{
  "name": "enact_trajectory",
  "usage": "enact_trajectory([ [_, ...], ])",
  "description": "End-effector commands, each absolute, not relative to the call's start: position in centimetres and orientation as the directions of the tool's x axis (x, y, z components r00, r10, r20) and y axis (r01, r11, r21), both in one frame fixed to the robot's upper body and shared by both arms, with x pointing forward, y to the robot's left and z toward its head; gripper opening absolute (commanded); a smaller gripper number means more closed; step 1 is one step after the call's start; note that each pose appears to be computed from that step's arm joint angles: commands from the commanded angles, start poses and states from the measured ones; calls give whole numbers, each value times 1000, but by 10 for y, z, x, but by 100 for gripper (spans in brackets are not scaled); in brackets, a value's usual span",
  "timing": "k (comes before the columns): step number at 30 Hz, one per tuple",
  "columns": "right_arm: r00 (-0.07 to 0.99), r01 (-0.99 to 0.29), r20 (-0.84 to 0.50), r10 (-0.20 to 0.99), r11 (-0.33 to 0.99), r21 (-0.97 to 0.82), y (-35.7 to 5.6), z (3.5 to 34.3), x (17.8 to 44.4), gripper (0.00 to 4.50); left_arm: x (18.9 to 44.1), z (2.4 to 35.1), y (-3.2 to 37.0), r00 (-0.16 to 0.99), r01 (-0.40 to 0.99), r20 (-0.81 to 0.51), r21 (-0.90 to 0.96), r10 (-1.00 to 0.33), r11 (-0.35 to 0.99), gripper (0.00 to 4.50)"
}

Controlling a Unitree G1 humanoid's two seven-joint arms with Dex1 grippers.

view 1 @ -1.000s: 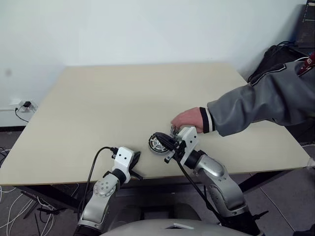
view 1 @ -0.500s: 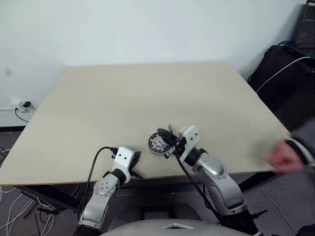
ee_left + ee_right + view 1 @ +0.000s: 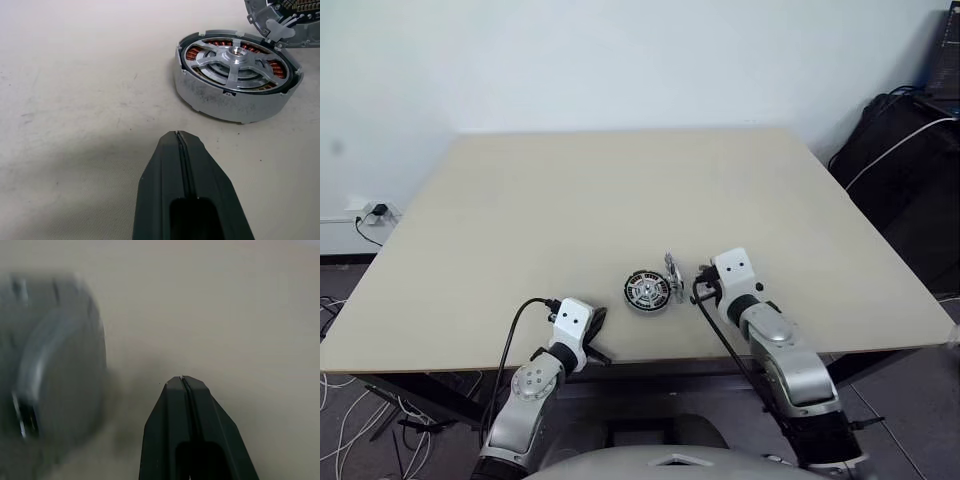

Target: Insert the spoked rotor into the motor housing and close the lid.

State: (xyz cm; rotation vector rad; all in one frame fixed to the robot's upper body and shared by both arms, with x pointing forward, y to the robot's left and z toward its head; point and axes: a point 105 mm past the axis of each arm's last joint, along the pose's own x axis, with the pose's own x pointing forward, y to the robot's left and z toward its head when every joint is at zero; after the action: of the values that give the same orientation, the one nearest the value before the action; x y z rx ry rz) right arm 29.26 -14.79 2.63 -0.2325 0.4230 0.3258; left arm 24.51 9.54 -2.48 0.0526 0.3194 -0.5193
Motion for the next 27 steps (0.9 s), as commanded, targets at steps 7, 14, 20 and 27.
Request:
enact_trajectory([
  [7,797,-498,-432,423,864,-73,-130,48,281,3,249,-17,95,828,501,-281,-21,-486,865,0],
  [14,798,-532,-357,485,846,-37,-113,57,285,3,248,-18,96,829,497,-283,-19,-482,867,0],
  [20,766,-594,-299,569,804,9,-91,62,284,3,248,-19,98,831,494,-286,-18,-478,869,0],
  [27,671,-695,-288,683,715,74,-63,59,275,3,248,-19,100,832,492,-286,-15,-475,871,0],
])
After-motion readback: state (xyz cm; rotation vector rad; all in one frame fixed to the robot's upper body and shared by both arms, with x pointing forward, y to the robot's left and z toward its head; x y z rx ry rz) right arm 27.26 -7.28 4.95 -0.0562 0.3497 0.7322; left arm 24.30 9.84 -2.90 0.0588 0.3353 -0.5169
